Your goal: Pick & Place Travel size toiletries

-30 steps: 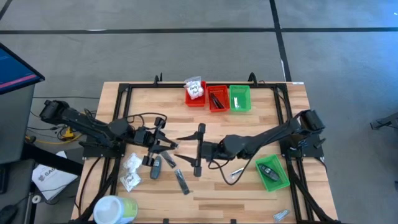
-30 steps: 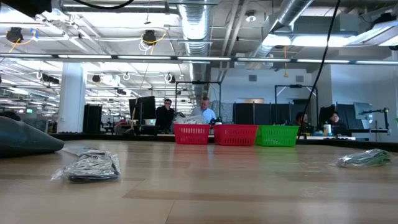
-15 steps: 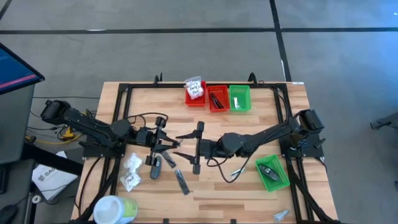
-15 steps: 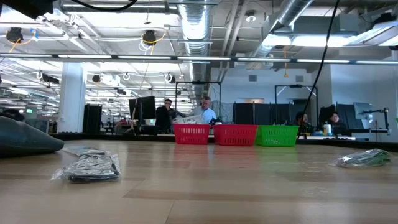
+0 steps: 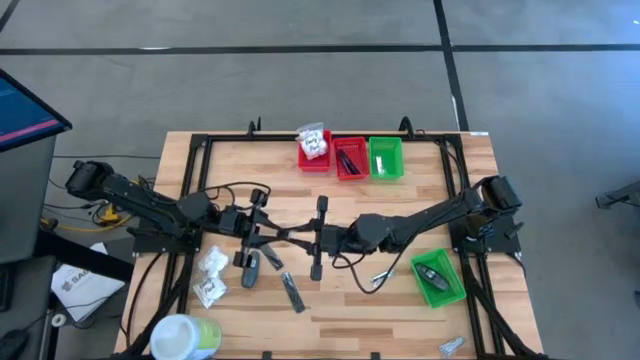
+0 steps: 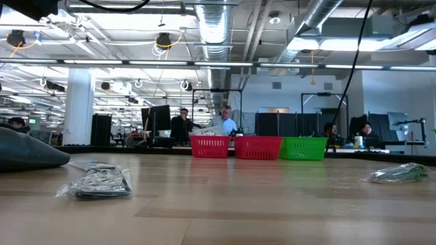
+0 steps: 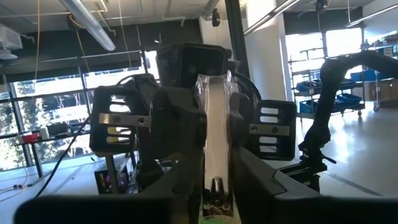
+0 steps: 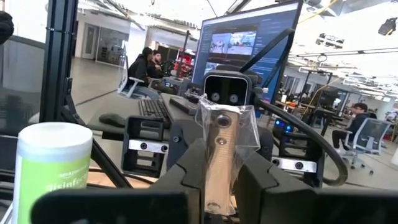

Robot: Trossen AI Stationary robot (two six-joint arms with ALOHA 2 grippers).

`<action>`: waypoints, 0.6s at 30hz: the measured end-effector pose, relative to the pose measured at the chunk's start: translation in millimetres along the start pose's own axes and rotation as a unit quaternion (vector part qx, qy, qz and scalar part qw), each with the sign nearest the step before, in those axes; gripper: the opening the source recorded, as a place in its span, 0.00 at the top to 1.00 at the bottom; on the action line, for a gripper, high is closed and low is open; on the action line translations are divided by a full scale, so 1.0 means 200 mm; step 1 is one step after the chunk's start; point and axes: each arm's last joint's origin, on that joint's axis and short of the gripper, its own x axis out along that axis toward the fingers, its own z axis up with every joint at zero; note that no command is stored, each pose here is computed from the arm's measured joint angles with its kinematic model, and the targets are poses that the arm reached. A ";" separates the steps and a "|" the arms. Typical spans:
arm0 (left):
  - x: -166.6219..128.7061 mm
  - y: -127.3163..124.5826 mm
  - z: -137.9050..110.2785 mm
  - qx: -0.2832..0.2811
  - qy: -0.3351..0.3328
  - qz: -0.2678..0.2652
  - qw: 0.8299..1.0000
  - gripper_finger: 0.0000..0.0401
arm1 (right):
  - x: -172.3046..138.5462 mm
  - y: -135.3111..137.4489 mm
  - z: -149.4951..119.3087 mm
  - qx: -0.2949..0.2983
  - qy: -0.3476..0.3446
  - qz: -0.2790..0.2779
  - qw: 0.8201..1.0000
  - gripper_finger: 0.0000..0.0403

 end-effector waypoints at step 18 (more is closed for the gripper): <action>0.00 0.02 -0.03 -0.007 0.043 0.084 0.996 0.41 | -0.14 -0.08 0.15 -0.016 0.100 -0.077 0.992 0.90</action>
